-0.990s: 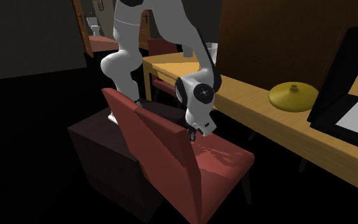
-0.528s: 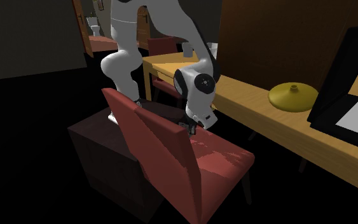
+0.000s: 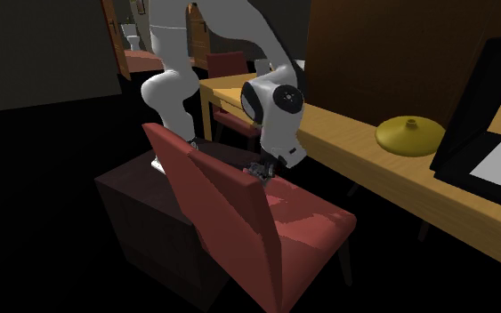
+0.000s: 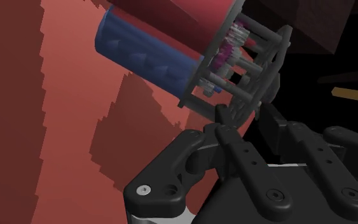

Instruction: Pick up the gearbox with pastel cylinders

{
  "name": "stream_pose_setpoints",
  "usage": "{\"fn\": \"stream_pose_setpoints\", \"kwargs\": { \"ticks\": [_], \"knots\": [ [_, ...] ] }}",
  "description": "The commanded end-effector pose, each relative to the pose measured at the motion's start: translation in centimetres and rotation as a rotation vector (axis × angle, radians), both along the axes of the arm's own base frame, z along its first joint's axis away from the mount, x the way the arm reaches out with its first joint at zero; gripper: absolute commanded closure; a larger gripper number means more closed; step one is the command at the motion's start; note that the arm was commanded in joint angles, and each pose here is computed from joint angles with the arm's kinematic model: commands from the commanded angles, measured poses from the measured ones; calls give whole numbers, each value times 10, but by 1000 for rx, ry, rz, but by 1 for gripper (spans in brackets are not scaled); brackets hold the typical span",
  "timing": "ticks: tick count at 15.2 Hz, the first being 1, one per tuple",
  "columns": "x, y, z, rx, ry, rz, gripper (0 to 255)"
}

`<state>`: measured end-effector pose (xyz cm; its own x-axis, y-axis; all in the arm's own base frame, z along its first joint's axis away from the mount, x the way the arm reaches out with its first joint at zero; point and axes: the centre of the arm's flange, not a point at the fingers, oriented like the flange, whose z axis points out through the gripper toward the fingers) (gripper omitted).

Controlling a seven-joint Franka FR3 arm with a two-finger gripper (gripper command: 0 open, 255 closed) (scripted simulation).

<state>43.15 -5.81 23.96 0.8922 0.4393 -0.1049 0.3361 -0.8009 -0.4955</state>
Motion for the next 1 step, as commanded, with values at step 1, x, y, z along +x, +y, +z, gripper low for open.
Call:
{"fn": "stream_pose_setpoints", "kwargs": {
  "ticks": [1],
  "knots": [
    [-1, 0, 3, 0, 0, 0, 255]
  ]
}}
